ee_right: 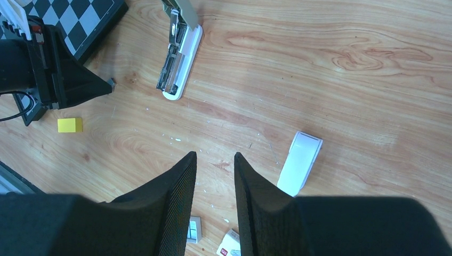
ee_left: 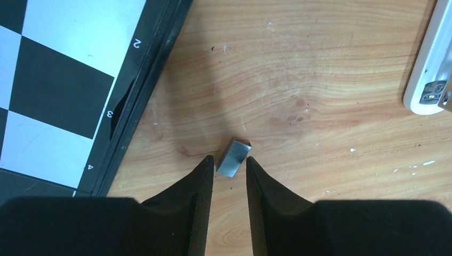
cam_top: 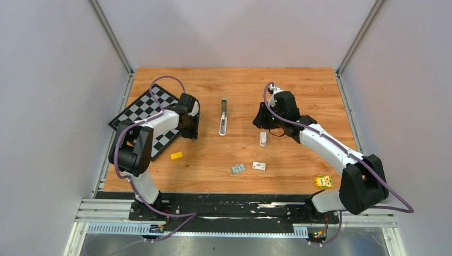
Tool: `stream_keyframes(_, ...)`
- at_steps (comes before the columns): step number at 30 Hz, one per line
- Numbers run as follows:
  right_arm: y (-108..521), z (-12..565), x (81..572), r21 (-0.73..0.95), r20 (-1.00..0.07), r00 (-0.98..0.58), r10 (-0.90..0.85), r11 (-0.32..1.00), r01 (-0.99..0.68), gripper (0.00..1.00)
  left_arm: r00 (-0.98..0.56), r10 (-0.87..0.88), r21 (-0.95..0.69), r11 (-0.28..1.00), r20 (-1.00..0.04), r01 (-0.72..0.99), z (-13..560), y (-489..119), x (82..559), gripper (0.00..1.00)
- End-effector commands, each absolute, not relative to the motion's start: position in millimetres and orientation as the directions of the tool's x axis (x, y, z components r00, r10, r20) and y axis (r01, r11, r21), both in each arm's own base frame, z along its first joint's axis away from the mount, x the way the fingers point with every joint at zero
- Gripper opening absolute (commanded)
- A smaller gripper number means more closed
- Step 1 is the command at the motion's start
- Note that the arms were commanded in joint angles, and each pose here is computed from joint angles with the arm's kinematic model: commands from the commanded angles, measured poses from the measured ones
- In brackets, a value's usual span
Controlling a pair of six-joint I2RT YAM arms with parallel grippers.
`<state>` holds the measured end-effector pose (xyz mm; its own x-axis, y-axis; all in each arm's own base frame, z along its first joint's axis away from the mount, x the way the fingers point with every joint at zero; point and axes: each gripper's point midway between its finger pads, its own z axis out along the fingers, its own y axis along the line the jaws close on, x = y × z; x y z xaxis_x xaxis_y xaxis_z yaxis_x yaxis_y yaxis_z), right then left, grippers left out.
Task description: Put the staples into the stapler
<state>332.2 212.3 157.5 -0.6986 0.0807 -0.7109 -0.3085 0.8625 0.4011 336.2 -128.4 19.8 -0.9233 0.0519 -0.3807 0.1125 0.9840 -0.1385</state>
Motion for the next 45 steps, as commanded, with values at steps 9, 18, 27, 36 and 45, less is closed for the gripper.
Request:
stream_keyframes(9, 205.0, 158.6, 326.7, 0.402, -0.710, -0.699, 0.083, 0.863, -0.306, 0.36, -0.913, 0.148, -0.018, 0.986, -0.381, 0.167, 22.0, -129.5, 334.5, 0.26)
stream_keyframes(18, 204.7, 159.5, 327.2, 0.399, -0.712, -0.697, 0.080, 0.864, -0.309, 0.35, -0.909, 0.147, -0.007, 0.987, -0.391, 0.162, 21.3, -130.4, 340.8, 0.29)
stream_keyframes(27, 205.5, 159.8, 327.9, 0.398, -0.712, -0.698, 0.078, 0.863, -0.311, 0.35, -0.906, 0.158, 0.001, 0.985, -0.392, 0.172, 17.5, -134.2, 341.1, 0.27)
stream_keyframes(36, 205.8, 158.5, 327.7, 0.397, -0.710, -0.700, 0.074, 0.863, -0.312, 0.36, -0.906, 0.159, 0.000, 0.985, -0.392, 0.173, 14.3, -138.9, 343.0, 0.24)
stream_keyframes(45, 205.4, 155.9, 327.5, 0.397, -0.708, -0.702, 0.072, 0.864, -0.311, 0.36, -0.904, 0.149, -0.001, 0.987, -0.401, 0.163, 20.5, -140.0, 341.3, 0.20)
